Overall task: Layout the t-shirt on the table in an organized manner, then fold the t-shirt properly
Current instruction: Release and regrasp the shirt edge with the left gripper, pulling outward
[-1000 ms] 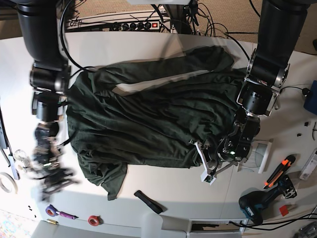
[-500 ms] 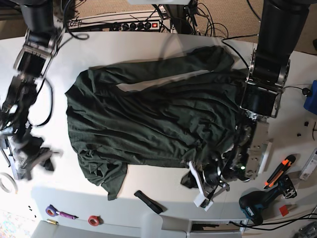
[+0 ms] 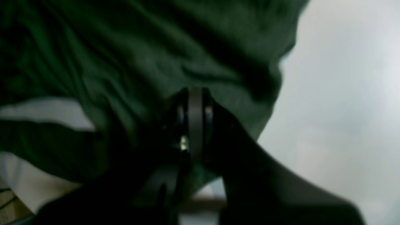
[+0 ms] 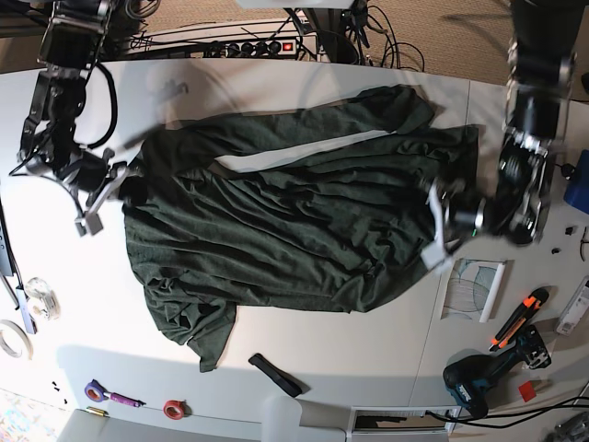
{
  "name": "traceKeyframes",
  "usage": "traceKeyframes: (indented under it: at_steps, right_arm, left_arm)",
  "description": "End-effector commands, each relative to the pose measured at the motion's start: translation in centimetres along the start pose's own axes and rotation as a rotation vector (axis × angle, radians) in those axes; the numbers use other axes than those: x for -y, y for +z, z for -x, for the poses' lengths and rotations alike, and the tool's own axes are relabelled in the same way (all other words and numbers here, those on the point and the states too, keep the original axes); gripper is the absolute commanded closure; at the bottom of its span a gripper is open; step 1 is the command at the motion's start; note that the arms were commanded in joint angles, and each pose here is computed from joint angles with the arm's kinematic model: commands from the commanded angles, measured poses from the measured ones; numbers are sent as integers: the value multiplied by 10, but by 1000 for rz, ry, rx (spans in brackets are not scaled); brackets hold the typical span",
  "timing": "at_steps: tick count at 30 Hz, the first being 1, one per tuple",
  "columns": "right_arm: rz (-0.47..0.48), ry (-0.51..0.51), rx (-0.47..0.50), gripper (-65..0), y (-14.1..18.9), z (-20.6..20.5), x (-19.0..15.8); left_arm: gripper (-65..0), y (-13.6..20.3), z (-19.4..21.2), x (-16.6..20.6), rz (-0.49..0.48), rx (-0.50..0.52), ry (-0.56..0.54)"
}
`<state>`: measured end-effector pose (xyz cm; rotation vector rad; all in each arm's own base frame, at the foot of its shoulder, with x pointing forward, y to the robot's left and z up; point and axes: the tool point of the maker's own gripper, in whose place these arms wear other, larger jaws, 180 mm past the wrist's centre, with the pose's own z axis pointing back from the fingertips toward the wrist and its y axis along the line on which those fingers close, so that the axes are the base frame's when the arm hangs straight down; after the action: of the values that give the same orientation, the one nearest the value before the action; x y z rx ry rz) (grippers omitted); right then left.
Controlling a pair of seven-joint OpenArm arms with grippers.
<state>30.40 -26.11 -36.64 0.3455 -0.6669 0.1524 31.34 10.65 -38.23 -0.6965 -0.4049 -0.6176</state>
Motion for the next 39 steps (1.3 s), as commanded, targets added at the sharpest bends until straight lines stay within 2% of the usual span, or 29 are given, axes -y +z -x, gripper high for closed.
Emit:
traceKeyframes:
  at_steps: [1, 4, 7, 12, 15, 19, 21, 24, 27, 32, 35, 39]
  right_arm:
    - [28, 28, 11, 0, 8, -5, 7]
    - [108, 53, -89, 0, 9, 26, 22]
    - [182, 55, -129, 0, 12, 42, 35]
    - [292, 56, -139, 0, 20, 41, 57]
    - [380, 56, -120, 0, 29, 34, 75]
    - [409, 50, -119, 0, 35, 32, 82]
    - [409, 50, -119, 0, 35, 32, 82]
    - [406, 49, -117, 0, 34, 32, 81]
    - [406, 49, -118, 0, 34, 32, 81]
    - [406, 49, -117, 0, 34, 32, 81]
    - [404, 47, -116, 0, 34, 32, 81]
    - [401, 45, -115, 0, 34, 32, 80]
  left_arm:
    - [-140, 14, -13, 1, -6, 49, -36]
    - [-140, 20, 14, 4, -21, -3, -45]
    - [-140, 24, 34, 6, -35, -44, -49]
    - [-140, 22, 55, 2, -69, -97, -49]
    - [-140, 24, 57, -15, -164, -105, -79]
    - [-140, 32, 36, -42, -316, -31, -111]
    - [-141, 36, 17, -43, -317, 20, -124]
    - [-222, 46, -20, -33, -276, 107, -152]
    - [-307, 61, -55, -30, -295, 171, -196]
    - [-309, 83, -87, -53, -418, 209, -221]
    - [-309, 86, -93, -63, -435, 211, -198]
    - [-309, 80, -91, -79, -415, 209, -116]
